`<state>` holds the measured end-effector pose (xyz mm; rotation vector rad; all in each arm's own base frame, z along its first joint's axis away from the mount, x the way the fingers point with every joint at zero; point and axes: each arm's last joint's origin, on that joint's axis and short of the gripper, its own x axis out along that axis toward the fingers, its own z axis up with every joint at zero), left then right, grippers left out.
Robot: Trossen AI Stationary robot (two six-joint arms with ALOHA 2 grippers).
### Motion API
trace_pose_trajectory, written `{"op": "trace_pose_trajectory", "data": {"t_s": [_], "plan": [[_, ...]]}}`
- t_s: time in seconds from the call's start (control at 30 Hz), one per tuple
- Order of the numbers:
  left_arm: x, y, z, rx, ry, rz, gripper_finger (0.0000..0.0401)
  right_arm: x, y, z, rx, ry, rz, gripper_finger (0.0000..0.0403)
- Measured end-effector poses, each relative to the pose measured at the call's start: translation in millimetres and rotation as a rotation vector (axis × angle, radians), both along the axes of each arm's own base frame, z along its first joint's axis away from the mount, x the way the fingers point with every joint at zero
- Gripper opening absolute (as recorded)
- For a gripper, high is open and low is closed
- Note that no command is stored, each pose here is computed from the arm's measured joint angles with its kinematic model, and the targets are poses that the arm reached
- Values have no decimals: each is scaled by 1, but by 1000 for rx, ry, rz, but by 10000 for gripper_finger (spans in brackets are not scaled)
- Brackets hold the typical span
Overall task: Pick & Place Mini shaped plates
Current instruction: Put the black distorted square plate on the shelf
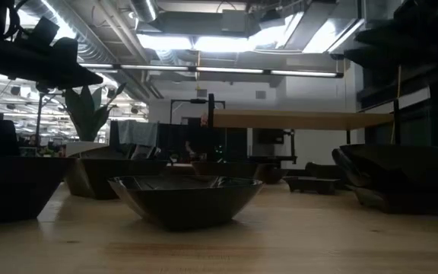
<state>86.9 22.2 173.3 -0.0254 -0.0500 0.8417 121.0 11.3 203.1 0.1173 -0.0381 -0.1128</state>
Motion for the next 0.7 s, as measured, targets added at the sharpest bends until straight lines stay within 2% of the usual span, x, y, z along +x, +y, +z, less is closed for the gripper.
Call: {"op": "trace_pose_trajectory", "data": {"t_s": [0.2,0.47,0.7], "plan": [[0,0,0,0,0,0,15,10,0,19,-88,120,-56,206],[0,0,0,0,0,0,15,28,2,29,-176,198,-91,205],[0,0,0,0,0,0,15,42,4,34,-208,250,-90,162]]}}
